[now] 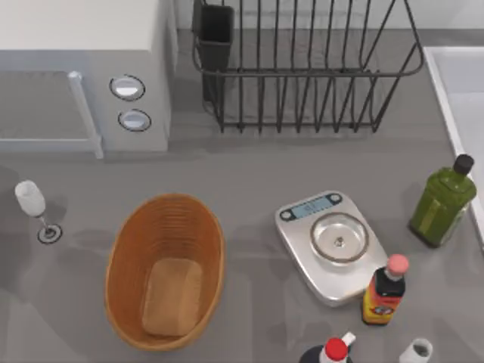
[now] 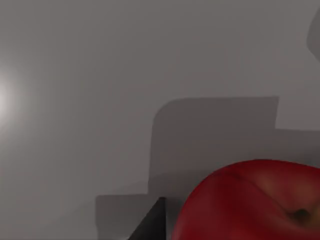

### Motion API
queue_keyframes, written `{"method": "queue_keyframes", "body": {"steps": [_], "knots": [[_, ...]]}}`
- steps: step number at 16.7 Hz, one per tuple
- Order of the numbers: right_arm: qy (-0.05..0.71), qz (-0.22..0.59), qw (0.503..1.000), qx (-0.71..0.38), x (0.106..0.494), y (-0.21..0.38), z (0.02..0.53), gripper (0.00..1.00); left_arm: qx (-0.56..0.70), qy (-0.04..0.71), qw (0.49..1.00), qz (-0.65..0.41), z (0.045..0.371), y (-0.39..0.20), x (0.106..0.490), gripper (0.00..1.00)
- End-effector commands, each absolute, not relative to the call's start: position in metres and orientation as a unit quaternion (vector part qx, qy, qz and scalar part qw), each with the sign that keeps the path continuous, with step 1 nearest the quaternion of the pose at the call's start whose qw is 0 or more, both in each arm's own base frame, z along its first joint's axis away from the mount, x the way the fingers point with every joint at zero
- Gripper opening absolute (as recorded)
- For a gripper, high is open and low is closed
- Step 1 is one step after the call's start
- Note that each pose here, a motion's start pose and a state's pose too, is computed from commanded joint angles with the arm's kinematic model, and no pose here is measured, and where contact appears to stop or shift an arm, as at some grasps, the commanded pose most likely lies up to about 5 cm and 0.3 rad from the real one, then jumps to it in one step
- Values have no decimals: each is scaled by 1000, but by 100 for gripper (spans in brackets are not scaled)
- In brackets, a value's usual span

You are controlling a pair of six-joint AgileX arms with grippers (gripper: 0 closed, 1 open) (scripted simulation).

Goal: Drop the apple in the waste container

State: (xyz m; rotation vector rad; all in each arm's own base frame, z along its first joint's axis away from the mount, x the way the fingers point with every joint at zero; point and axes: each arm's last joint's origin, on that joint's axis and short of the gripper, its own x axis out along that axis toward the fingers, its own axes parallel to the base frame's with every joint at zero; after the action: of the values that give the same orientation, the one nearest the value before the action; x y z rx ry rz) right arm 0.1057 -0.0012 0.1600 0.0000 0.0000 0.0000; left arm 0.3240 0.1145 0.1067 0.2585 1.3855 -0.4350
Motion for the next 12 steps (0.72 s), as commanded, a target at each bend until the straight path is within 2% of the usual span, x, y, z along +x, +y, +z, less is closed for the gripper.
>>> {"method": "queue_keyframes", "body": {"steps": [9,12], "knots": [[0,0,1000,0,106,-1,160,100,125,637,738,-184,114,120,320,0],[0,0,1000,0,106,-1,160,100,100,660,721,-185,113,127,308,0]]}}
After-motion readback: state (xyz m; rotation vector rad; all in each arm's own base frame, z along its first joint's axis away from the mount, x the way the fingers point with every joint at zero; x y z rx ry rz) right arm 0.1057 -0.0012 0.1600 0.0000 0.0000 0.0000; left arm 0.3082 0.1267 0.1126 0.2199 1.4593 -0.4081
